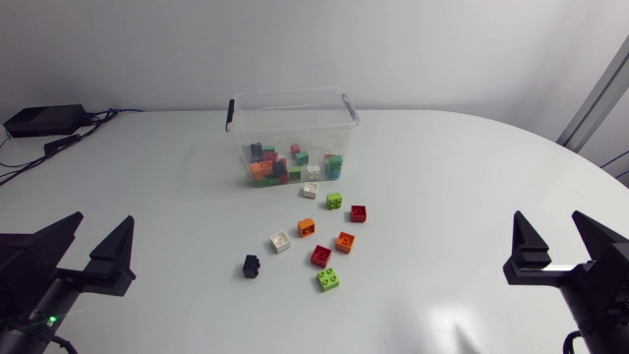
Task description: Place the duplo bricks in the container
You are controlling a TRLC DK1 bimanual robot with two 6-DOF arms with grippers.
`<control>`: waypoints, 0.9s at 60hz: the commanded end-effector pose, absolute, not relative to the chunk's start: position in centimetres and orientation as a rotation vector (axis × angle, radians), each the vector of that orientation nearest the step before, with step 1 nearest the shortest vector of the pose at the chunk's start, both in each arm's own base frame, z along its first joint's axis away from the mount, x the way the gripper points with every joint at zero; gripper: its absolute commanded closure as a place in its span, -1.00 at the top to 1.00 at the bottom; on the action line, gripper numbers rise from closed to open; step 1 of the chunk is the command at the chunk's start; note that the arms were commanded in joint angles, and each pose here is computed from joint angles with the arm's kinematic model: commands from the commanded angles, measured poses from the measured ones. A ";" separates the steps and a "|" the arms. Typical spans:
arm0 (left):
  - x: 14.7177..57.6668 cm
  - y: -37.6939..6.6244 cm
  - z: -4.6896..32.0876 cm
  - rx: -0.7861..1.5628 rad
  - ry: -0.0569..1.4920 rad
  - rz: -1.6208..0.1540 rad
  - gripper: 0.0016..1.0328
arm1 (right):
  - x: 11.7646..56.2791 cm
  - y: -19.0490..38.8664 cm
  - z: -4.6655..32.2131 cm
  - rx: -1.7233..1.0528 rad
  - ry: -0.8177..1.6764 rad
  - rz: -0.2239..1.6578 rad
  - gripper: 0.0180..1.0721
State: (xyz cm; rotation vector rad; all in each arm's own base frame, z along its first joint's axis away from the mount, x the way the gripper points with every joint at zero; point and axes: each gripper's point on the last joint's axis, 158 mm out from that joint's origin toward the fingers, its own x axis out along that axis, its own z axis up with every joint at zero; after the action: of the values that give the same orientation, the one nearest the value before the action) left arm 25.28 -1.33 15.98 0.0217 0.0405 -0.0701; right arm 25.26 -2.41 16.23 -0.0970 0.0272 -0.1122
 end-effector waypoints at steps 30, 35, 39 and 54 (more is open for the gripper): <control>25.0 -1.2 17.8 0.005 -0.001 -0.065 0.91 | 25.2 -2.1 16.7 -0.078 0.010 -0.102 0.93; 25.0 -1.4 18.5 0.003 0.006 -0.074 0.89 | 25.1 -1.7 17.9 -0.078 -0.004 -0.084 0.93; 25.3 -1.8 18.7 0.002 0.026 -0.089 0.89 | 25.2 -1.2 18.8 -0.076 -0.008 -0.063 0.93; 27.6 -3.9 19.6 0.017 0.161 -0.162 0.89 | 27.1 0.0 20.3 -0.077 0.062 -0.015 0.93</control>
State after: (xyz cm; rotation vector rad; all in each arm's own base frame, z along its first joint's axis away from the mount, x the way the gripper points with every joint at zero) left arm 26.79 -3.02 18.58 0.0220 0.1384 -0.1335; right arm 26.39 -0.41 19.21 -0.0995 0.0587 -0.0312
